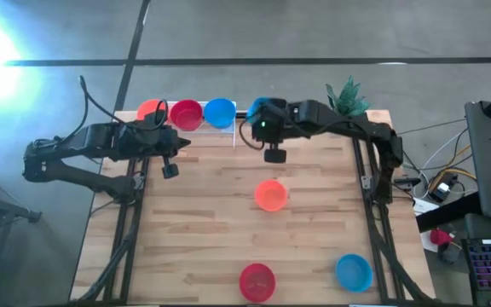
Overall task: Pick & Place Mini bowls
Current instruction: Stack the top blue bowl on top of the blue bowl on the shelf, then stack the orange bowl on top of the orange bowl on the shelf
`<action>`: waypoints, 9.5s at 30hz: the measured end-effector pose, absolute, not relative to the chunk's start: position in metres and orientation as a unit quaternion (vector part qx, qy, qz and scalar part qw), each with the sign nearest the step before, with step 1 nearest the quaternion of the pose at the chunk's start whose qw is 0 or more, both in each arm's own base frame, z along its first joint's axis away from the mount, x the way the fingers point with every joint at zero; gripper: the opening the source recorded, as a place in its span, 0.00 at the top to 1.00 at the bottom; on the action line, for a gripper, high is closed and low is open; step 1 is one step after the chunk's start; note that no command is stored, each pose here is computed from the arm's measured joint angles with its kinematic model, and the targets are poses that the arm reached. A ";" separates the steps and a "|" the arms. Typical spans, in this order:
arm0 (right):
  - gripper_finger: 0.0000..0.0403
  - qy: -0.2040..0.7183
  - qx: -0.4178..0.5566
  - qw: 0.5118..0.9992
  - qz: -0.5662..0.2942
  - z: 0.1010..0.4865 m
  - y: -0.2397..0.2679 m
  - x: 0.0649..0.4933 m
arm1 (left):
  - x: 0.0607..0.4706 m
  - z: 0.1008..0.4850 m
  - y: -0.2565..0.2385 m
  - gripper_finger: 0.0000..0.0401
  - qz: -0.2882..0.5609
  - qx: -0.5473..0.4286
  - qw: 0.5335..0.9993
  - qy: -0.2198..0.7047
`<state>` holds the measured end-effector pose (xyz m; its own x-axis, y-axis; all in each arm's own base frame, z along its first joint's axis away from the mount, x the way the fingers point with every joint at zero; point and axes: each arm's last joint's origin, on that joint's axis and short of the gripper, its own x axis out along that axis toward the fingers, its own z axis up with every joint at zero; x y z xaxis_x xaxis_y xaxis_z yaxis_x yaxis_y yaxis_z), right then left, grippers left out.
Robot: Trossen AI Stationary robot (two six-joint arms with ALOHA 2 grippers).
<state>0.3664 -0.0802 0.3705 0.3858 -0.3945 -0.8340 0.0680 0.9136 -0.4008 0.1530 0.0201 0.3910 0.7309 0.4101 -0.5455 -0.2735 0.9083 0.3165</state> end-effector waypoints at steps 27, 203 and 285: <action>0.98 0.316 -0.161 0.925 -0.134 0.386 -0.144 0.392 | 0.154 0.393 0.021 0.99 0.193 0.112 0.926 0.304; 0.98 0.431 -0.202 0.879 0.031 0.463 0.053 0.312 | 0.281 0.334 -0.012 0.99 0.054 0.199 0.913 0.353; 0.98 0.396 -0.161 0.904 0.012 0.495 0.044 0.261 | 0.412 0.167 0.009 0.73 0.184 -0.065 0.905 0.378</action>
<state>0.2608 0.0438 0.4953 0.6867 -0.1057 -0.7192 -0.1494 0.9477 -0.2820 0.4121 0.0095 0.1671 0.6459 0.2838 -0.7088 -0.3822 0.9238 0.0216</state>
